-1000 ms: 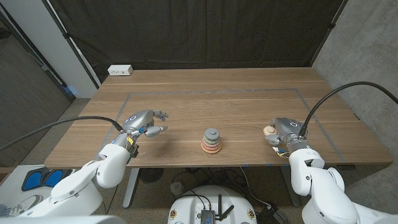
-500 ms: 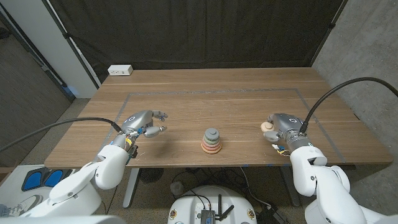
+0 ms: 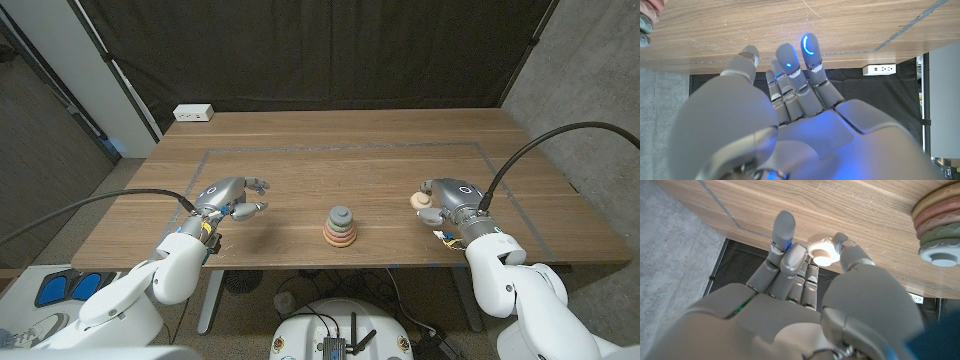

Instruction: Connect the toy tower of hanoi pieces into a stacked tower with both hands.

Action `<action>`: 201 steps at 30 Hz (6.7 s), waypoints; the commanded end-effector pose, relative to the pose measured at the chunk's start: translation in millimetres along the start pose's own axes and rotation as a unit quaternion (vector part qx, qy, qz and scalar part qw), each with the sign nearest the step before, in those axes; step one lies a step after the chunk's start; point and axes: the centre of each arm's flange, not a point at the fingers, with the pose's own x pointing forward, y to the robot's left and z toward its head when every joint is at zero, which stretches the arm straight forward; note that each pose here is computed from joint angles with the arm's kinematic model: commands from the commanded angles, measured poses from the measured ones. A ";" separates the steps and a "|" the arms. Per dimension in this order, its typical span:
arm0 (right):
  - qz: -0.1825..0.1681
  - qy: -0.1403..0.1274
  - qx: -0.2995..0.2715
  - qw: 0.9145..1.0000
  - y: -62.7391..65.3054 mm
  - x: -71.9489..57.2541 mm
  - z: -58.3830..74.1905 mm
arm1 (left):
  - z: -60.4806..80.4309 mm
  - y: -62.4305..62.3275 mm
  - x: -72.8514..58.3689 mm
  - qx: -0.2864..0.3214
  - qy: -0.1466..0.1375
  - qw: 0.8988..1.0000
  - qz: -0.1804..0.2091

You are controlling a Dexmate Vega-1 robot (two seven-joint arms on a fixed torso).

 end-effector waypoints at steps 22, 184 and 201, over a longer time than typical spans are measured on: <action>-0.019 -0.092 0.022 0.995 -12.3 3.3 19.6 | 6.6 -0.9 -0.6 0.000 -0.010 1.000 0.012; 0.126 -0.216 0.017 0.968 10.0 60.5 110.0 | -30.0 -20.2 -13.9 -0.041 0.021 0.999 0.023; 0.095 -0.215 -0.034 0.971 10.7 52.4 123.7 | -34.3 -19.5 -13.8 -0.044 0.024 0.998 0.027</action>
